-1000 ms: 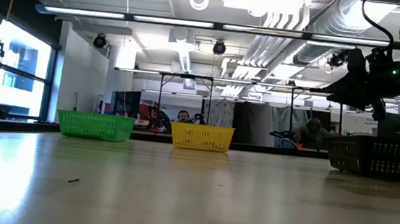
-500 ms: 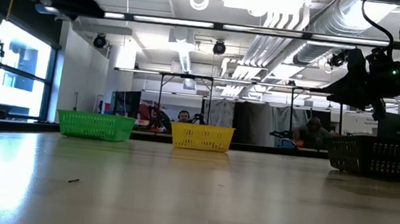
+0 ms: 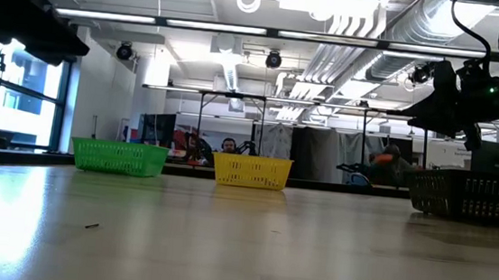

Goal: Sort crayons
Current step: Return to Home Position

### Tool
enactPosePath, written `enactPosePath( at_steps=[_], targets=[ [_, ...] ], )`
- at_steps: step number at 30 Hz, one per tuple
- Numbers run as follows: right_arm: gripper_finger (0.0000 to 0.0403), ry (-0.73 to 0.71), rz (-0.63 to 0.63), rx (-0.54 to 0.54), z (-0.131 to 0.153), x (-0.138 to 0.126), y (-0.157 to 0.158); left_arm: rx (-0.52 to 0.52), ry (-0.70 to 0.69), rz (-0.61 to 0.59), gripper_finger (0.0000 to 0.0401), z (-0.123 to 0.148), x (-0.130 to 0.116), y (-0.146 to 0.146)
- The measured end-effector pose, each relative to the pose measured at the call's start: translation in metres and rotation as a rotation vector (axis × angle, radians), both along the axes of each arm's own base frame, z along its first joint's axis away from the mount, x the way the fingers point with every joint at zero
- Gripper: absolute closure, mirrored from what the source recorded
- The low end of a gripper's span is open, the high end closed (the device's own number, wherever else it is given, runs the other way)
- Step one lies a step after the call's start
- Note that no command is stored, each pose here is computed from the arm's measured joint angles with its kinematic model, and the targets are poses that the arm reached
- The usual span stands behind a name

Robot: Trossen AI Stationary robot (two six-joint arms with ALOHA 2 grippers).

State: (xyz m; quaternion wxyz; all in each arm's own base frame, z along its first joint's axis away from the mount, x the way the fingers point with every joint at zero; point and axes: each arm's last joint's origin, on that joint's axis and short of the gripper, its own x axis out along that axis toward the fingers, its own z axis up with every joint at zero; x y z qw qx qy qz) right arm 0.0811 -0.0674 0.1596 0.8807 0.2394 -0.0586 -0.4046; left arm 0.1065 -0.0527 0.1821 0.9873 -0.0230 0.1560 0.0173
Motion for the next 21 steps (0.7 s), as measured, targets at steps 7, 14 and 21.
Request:
enactPosePath(
  at_steps=[7, 14, 21],
  targets=[
    [0.0284, 0.000, 0.000, 0.000, 0.000, 0.000, 0.000, -0.055, -0.082, -0.015, 0.0327, -0.007, -0.011, 0.005],
    [0.0284, 0.000, 0.000, 0.000, 0.000, 0.000, 0.000, -0.094, -0.138, -0.019, 0.0327, -0.013, -0.017, 0.009],
    [0.0284, 0.000, 0.000, 0.000, 0.000, 0.000, 0.000, -0.122, -0.191, -0.022, 0.0327, -0.013, -0.020, 0.011]
  ],
)
